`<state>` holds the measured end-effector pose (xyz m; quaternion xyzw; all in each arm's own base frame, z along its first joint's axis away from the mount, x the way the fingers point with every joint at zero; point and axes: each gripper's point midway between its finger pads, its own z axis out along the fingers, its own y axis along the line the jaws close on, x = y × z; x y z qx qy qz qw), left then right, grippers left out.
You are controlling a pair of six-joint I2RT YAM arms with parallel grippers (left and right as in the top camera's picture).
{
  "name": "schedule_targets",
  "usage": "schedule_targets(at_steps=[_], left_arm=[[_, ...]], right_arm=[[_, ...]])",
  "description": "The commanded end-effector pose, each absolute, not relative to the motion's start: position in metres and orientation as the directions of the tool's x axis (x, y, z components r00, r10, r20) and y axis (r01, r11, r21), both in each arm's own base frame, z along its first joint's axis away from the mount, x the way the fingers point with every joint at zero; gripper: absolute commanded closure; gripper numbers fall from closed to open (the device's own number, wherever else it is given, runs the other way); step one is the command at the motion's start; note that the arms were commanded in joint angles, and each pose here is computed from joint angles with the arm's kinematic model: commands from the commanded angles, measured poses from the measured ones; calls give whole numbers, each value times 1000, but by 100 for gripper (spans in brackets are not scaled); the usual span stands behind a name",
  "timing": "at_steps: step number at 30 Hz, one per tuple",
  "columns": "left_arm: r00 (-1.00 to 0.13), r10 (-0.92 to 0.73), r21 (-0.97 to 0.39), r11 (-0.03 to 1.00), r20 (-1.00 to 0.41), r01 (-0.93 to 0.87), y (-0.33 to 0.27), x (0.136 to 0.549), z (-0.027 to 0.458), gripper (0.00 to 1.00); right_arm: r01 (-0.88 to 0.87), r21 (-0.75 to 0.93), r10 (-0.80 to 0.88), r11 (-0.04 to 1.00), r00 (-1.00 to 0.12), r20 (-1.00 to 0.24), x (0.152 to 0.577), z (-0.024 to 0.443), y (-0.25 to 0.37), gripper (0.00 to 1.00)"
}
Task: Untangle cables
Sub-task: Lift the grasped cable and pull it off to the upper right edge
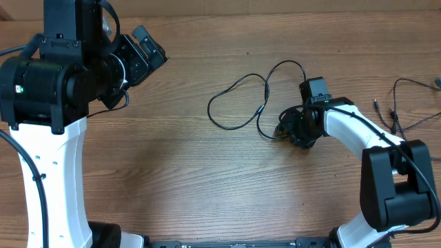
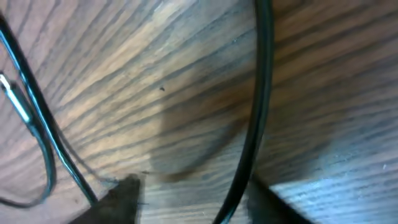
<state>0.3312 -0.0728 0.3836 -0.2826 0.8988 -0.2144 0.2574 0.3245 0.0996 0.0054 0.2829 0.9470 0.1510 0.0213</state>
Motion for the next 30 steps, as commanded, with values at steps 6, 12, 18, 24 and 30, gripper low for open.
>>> schedule_targets(at_steps=[6, 12, 18, 24, 30], left_arm=[[-711, -602, -517, 765, -363, -384, -71, 333, 384, 0], [-711, -602, -517, 765, -363, -384, -71, 333, 384, 1], [-711, -602, -517, 765, -363, -384, -71, 333, 384, 0], [-711, -602, -517, 765, -363, -384, -71, 333, 384, 0], [-711, -602, -517, 765, -363, -384, -71, 333, 384, 0]], right_arm=[[511, 413, 503, 754, -853, 138, 318, 9, 126, 96], [385, 660, 403, 645, -905, 134, 362, 83, 171, 96], [88, 775, 352, 625, -918, -180, 419, 200, 183, 96], [-199, 702, 362, 684, -742, -564, 450, 338, 170, 96], [-221, 559, 401, 799, -496, -770, 459, 421, 133, 96]])
